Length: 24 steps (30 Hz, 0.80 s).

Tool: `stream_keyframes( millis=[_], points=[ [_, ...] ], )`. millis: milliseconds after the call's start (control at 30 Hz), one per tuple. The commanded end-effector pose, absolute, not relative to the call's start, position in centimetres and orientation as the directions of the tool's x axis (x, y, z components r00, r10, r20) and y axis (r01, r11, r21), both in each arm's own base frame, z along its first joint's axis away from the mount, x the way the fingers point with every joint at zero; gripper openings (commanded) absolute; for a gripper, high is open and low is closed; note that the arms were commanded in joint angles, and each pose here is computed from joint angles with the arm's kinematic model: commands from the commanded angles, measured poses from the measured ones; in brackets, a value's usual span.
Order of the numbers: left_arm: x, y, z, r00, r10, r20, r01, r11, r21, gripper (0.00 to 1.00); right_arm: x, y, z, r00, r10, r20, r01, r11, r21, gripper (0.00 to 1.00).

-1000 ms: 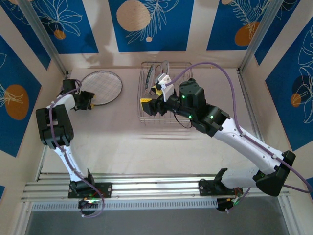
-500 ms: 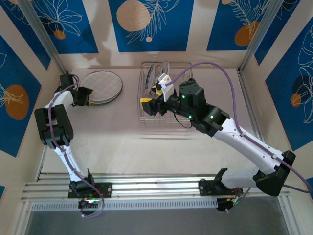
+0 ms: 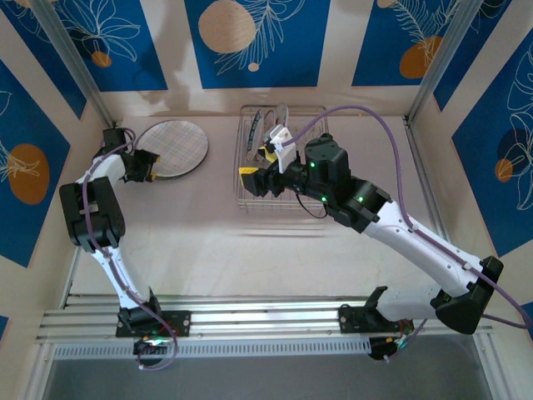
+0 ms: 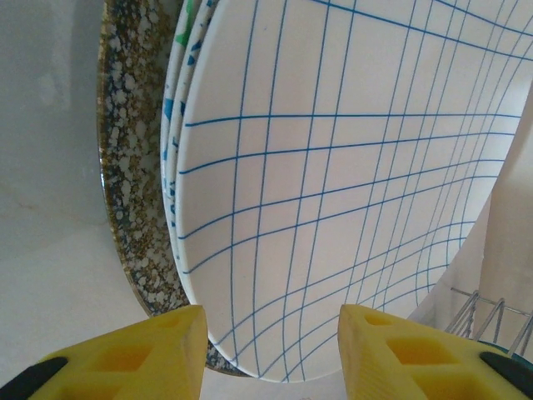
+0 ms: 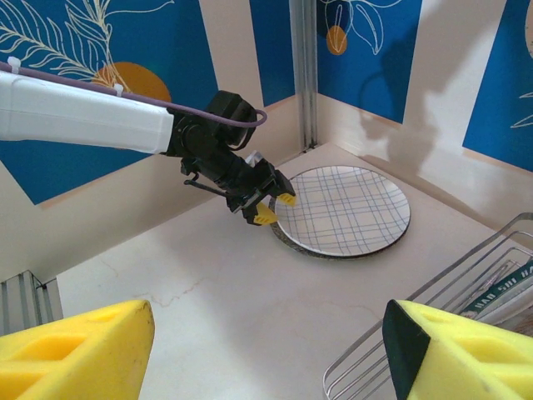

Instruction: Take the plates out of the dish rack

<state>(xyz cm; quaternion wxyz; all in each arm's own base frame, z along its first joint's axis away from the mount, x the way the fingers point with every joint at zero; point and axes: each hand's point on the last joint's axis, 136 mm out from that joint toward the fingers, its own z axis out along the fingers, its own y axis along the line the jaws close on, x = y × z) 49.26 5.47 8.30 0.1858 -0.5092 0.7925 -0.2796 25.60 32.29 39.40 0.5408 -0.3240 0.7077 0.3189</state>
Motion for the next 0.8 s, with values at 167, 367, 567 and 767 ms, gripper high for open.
stream_keyframes(
  millis=[167,367,567,767],
  points=[
    [49.4,6.3,10.4,-0.409,-0.911,-0.046,-0.680,0.338,-0.651,0.46,27.1,29.5,40.7,-0.208,-0.092,-0.974,-0.706,0.703,0.085,0.74],
    [49.2,4.8,15.6,-0.422,-0.900,-0.106,-0.594,0.363,-0.718,0.54,32.7,22.3,40.3,-0.401,0.022,-0.916,-0.390,0.900,0.193,0.71],
    [48.2,0.2,22.4,-0.467,-0.860,-0.205,-0.427,0.422,-0.800,0.64,37.5,17.3,38.9,-0.542,0.216,-0.812,-0.141,0.929,0.341,0.65],
    [44.9,-6.4,29.6,-0.525,-0.756,-0.391,-0.205,0.558,-0.804,0.73,41.7,17.1,36.2,-0.617,0.271,-0.739,-0.036,0.928,0.371,0.62]
  ],
)
